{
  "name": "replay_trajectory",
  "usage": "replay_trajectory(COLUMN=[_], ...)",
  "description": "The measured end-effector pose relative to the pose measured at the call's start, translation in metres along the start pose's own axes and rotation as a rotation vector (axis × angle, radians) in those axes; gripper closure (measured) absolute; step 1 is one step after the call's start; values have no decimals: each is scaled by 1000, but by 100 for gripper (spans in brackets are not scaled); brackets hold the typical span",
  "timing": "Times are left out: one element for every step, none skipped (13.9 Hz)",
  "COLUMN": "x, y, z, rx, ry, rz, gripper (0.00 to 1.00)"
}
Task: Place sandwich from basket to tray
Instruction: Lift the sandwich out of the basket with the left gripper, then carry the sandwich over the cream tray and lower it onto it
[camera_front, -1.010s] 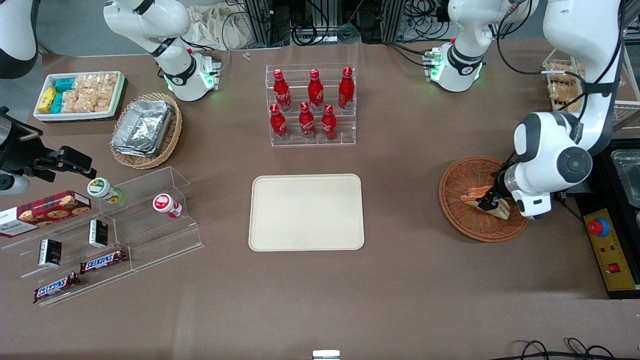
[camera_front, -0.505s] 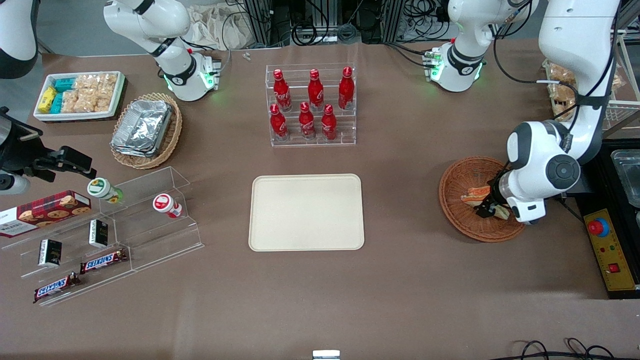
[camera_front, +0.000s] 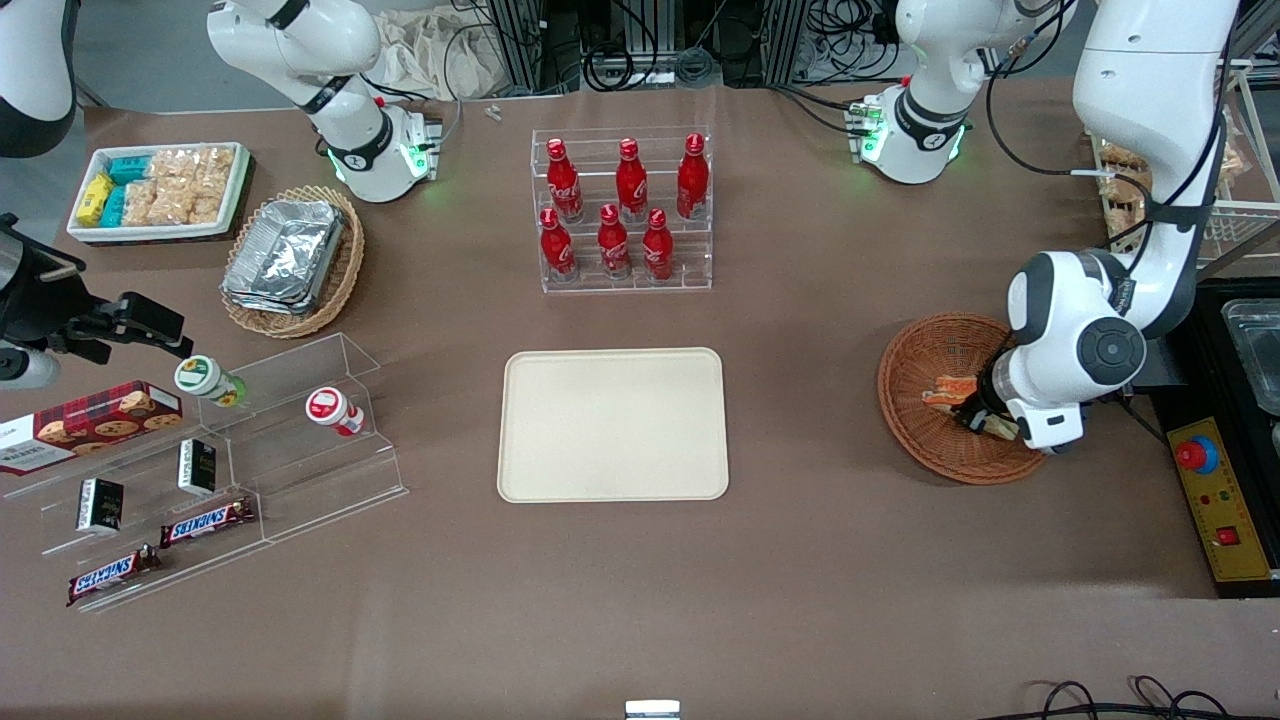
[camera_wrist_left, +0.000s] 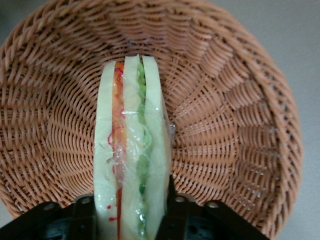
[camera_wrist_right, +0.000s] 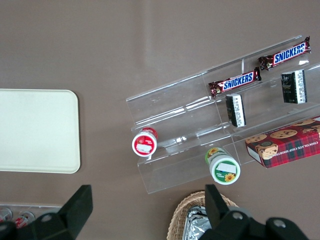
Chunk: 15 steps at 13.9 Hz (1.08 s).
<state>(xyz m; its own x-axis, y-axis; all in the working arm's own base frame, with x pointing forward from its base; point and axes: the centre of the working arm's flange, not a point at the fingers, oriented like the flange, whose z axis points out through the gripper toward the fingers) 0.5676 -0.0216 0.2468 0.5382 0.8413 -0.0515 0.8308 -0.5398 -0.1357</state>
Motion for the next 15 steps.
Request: replay_trajectory(x=[0,-1,-5,-12,-23,-38,-58,-80,-105,-133,-163,-193,-221,-246,-272], y=[0,0,1,3,6,10,15,23,33,44,55,64,74,86,98], z=[-13,-34,-62,-95,-130,-162,-188,-207,-219,-224,-224,-221,-216,-209,-202], rx=[-1,9,19,24,25,22,19,13,-1,-13,-15,-13,-18,-34,-48], ry=[6,8,8,11,11,3,-8,-17,-26,-30,-34,-41,-41,-21,1], rz=[3,8,21,44,74,114,168,235,308,377,444,504,562,620,679], gripper=[64,67,68,68,68,72,77,80,80,80,80,80,80,80,80])
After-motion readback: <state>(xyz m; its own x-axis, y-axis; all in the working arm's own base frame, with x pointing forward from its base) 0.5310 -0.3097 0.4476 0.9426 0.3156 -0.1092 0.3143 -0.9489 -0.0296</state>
